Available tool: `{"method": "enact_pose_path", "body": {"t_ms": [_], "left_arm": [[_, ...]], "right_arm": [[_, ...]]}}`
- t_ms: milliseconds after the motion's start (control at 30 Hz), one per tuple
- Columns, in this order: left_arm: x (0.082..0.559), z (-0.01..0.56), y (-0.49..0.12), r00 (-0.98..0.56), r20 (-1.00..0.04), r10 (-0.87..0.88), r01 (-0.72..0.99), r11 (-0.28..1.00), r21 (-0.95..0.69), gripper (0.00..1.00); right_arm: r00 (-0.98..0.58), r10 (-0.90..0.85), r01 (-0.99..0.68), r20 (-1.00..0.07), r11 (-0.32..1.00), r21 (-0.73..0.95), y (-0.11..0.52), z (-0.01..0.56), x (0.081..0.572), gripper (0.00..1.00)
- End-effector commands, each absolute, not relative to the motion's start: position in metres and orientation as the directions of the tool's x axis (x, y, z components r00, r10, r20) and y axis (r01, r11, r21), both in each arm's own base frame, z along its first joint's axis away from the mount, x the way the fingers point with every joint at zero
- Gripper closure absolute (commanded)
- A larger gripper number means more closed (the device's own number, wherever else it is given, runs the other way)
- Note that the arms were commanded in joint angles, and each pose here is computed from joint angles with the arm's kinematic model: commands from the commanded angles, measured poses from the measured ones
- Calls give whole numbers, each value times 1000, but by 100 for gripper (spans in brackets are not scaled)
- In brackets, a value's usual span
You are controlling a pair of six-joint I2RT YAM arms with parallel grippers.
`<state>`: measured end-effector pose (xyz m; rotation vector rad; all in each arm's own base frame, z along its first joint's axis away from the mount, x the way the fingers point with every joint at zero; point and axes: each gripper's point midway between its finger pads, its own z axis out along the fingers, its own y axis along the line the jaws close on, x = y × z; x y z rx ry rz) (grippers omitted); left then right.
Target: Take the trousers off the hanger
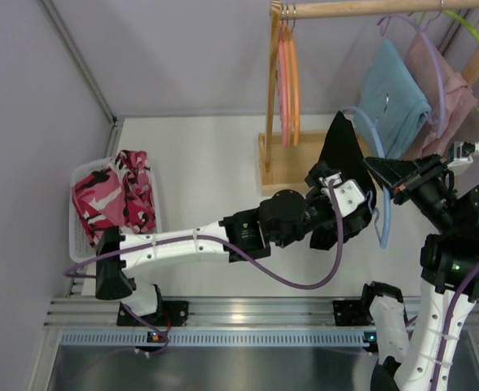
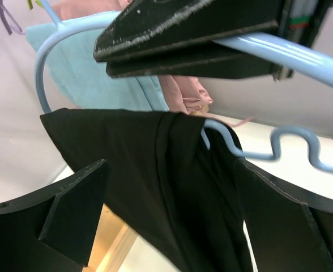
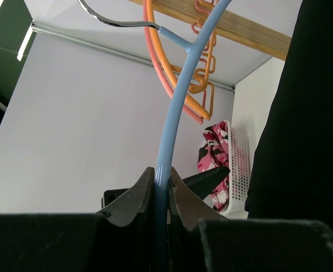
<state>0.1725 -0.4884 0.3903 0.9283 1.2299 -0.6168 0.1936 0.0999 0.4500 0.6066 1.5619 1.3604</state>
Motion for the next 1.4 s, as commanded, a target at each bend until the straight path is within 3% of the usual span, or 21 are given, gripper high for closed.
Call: {"method": "enact_pose_path", "body": {"t_ms": [0,133,300,400,500,633,733,1233,1367], "left_arm": [[182,404,-498,234,-971,45,795,566,218,4],[210,402,-495,240,-965,103,715,654,248,13],[231,400,-480,209,-971,117,684,692,230,33],[230,403,-471,203,-974,98,703,677,215,35],[224,401,-467,205,-975,87,737,642,213,30],[218,403,-466,202,-977,61,774,601,198,16],[213,403,-468,205,-977,56,795,573,199,12],[197,371,-462,204,-972,119,845,480,236,5],[205,360,-464,209,-965,159,825,500,261,10]], "right_arm": [[-361,812,-404,-458,307,862,108,500,170,100],[-359,806,-421,-472,311,852,111,506,166,100],[-360,805,-421,-472,311,852,111,506,166,100],[-362,806,-418,-469,309,854,110,503,168,100],[-365,806,-417,-465,306,856,109,501,170,100],[-365,804,-421,-469,306,854,109,500,172,100],[-366,800,-428,-475,309,850,110,501,170,100],[-362,801,-450,-478,299,842,111,510,169,100],[-359,797,-457,-486,304,836,112,512,167,100]]}}
